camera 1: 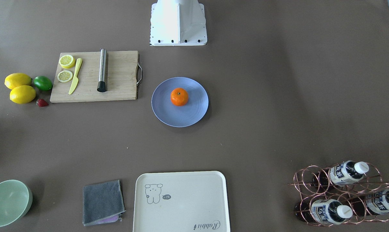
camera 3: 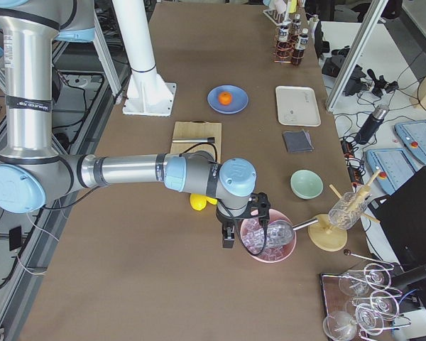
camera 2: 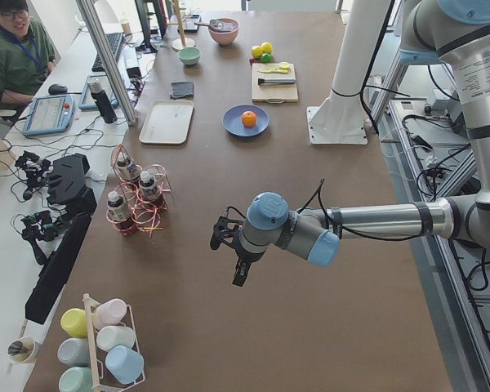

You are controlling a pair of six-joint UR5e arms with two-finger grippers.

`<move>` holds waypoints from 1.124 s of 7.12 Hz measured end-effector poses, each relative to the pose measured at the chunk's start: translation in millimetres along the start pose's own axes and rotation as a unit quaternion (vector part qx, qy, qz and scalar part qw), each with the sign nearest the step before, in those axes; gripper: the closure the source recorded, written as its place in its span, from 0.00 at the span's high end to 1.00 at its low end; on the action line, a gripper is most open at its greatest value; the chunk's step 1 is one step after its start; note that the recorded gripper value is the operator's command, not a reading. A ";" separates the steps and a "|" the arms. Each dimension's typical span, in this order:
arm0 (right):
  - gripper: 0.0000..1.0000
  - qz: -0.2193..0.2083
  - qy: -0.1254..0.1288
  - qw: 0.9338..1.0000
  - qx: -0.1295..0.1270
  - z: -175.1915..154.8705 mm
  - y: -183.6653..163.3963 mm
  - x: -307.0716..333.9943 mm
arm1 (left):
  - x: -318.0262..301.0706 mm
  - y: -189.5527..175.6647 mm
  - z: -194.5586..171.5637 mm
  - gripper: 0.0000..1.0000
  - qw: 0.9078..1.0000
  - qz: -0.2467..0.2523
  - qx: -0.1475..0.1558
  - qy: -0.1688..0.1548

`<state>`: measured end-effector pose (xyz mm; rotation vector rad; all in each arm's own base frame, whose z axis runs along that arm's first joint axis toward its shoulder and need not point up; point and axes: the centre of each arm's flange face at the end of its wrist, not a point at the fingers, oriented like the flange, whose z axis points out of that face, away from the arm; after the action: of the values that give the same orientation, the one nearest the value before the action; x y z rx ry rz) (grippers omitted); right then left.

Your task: Pick orange to plate

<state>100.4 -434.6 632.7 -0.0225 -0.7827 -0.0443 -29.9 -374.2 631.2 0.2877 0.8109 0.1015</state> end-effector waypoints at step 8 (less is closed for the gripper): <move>1.00 0.031 0.007 0.999 0.019 -19.2 -22.1 -9.8 | -31.7 -49.1 -68.1 0.98 0.998 0.000 -0.049 -0.039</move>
<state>105.9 -457.0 612.2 -0.0097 -0.7673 0.0297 -102.1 -412.9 594.6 0.1980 0.7250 0.1296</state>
